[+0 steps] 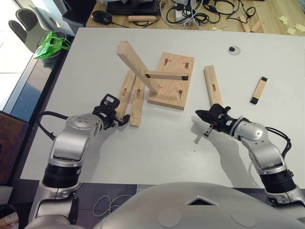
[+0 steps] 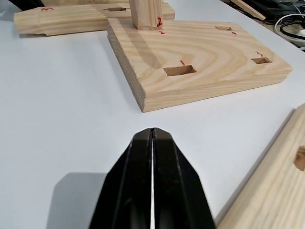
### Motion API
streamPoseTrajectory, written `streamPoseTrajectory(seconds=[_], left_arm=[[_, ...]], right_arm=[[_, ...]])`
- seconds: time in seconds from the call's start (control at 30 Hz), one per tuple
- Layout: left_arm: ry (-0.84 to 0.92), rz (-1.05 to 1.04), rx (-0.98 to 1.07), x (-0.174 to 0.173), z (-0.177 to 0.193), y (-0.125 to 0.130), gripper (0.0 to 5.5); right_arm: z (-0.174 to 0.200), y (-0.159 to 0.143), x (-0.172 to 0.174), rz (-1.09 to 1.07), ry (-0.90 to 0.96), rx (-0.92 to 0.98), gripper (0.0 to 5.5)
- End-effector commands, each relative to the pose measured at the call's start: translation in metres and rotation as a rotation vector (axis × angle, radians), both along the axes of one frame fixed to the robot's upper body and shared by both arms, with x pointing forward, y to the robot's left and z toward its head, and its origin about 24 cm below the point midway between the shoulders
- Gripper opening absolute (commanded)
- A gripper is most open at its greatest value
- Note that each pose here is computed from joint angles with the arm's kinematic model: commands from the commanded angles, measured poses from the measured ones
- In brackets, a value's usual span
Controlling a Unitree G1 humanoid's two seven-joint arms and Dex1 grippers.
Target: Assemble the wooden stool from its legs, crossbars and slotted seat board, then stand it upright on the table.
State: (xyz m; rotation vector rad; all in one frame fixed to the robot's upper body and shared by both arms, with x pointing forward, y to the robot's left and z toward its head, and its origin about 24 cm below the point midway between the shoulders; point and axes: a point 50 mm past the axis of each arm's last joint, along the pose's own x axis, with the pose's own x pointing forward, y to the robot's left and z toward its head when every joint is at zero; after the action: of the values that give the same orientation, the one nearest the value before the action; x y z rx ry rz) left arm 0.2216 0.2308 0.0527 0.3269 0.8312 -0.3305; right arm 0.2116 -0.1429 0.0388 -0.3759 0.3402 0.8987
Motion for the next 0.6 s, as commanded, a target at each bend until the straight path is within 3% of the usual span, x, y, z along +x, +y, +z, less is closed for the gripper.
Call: streamPoseTrajectory(seconds=[0.03,0.33,0.5,0.6], left_arm=[[0.120,0.118,-0.043,-0.007,-0.019,0.008,3.54],[0.198,0.163,-0.100,-0.007,-0.031,0.011,2.13],[0.183,0.171,-0.085,-0.003,-0.030,0.017,2.07],[0.070,0.211,-0.083,0.008,-0.017,0.020,2.07]], right_arm=[[0.001,0.001,0.009,0.007,-0.046,-0.018,0.00],[-0.002,0.002,0.024,-0.009,-0.093,-0.012,0.00],[0.001,0.001,0.037,-0.105,-0.131,0.047,0.00],[0.011,-0.012,0.052,-0.293,-0.186,0.154,0.00]])
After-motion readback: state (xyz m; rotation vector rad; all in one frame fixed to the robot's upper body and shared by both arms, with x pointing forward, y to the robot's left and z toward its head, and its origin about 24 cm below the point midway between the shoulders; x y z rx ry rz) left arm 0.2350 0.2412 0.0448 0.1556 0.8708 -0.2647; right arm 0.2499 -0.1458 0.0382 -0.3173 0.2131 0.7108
